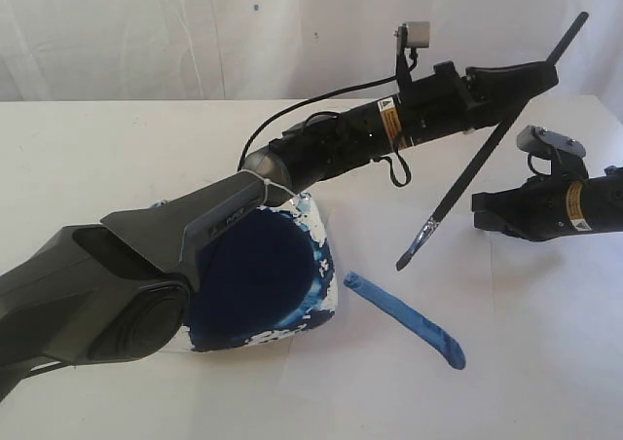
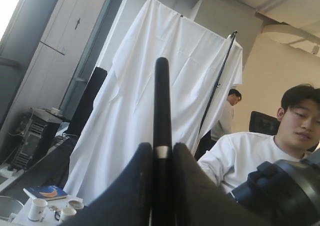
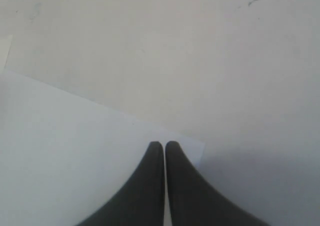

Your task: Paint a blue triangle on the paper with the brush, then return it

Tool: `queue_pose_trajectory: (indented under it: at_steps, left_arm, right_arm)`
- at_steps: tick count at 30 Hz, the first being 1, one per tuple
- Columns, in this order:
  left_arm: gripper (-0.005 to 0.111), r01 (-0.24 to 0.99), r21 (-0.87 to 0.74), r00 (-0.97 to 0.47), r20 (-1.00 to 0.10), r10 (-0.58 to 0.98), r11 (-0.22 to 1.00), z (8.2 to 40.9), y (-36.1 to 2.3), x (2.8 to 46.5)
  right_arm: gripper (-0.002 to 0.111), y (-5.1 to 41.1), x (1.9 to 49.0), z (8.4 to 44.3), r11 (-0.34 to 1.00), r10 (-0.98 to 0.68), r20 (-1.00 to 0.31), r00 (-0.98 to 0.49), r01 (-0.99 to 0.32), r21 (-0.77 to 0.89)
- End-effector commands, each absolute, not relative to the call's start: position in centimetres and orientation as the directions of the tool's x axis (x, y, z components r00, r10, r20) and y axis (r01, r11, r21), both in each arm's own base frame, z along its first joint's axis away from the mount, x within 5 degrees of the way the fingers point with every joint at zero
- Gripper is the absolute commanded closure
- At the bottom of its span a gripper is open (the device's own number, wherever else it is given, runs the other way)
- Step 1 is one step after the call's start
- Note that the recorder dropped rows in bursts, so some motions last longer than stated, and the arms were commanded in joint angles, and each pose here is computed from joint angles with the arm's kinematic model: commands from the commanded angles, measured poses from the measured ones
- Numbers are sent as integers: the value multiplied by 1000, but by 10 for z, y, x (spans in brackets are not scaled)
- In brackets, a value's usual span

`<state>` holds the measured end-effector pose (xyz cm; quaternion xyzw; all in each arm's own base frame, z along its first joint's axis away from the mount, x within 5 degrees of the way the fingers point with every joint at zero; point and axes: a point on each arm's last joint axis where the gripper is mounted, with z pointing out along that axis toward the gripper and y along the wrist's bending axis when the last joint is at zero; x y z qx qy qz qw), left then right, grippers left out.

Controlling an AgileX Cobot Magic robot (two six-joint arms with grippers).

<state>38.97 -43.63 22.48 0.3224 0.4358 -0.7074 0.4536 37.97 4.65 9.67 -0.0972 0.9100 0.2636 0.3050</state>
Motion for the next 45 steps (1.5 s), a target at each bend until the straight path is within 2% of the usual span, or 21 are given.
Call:
queue_pose_trajectory:
  at_steps: [1, 4, 9, 20, 27, 30, 36, 45]
  left_arm:
    - [107, 941, -250, -317, -888, -334, -229, 249, -436, 380]
    - [107, 956, -241, -283, -908, -309, -168, 264, -439, 378]
    - [107, 931, -341, -365, -850, -379, -133, 294, -433, 382]
    - [107, 968, -248, -224, -924, -310, 40, 324, -445, 366]
    - [107, 968, -250, -232, -919, -318, 16, 331, -450, 356]
    - [107, 968, -250, -244, -889, -387, -35, 338, -454, 347]
    - [107, 962, -270, -255, -830, -496, -42, 350, -459, 337]
    - [107, 960, -237, -142, -869, -474, 147, 372, -470, 320]
  right_arm:
    - [106, 45, 380, 98, 849, -23, -610, -792, -338, 407]
    - [106, 45, 380, 98, 849, -23, -610, -792, -338, 407]
    - [106, 45, 380, 98, 849, -23, -610, -792, -338, 407]
    - [106, 45, 380, 98, 849, -23, -610, -792, -338, 407]
    - [106, 45, 380, 98, 849, -23, -610, -792, -338, 407]
    - [106, 45, 380, 98, 849, -23, -610, -792, -338, 407]
    - [106, 45, 380, 98, 849, -23, -610, -792, -338, 407]
    - [106, 45, 380, 98, 849, -23, -610, -792, -338, 407]
